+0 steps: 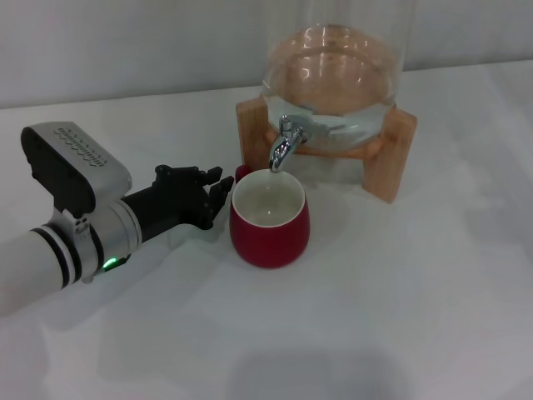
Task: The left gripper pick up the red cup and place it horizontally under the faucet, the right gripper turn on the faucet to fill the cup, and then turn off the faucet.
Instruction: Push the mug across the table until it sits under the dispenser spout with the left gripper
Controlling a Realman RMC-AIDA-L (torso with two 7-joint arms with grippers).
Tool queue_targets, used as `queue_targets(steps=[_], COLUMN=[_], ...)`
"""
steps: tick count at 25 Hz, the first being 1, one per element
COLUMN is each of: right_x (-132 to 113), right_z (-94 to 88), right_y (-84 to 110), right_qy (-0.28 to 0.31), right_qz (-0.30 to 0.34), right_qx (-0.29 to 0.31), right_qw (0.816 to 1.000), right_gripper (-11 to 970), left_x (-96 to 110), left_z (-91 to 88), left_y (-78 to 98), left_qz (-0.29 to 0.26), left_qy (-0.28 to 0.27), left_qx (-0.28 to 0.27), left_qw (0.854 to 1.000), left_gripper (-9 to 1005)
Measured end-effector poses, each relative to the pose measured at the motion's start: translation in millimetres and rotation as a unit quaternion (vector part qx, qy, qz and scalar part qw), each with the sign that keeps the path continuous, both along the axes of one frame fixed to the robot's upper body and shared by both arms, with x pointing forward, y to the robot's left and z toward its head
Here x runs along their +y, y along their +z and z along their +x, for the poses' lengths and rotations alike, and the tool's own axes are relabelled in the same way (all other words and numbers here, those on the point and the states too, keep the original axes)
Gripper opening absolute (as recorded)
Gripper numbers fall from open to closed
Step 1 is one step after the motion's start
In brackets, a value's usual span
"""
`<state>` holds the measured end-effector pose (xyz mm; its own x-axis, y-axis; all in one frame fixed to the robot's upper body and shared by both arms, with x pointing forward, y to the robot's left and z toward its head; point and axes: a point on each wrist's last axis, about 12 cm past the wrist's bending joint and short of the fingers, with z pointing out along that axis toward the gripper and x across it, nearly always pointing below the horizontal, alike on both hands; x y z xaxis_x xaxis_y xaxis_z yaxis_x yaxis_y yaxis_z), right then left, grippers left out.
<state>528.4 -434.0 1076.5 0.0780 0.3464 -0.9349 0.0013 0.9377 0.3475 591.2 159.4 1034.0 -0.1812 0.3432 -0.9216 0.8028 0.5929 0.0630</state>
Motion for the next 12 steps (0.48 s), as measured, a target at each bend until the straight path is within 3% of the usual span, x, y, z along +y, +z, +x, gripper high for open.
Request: queue_targets(steps=[12], right_x=[-2], right_z=[-1.5], right_y=[-0.1], right_qy=[-0.002], right_qz=[-0.001], right_qx=[0.001], right_qw=[1.000], right_gripper=[632], left_x=[12], left_z=[-12.1], left_y=[-4.0], left_qz=[-0.029], left_qy=[-0.002], left_qx=[-0.001], left_qw=[1.000], left_gripper=[179])
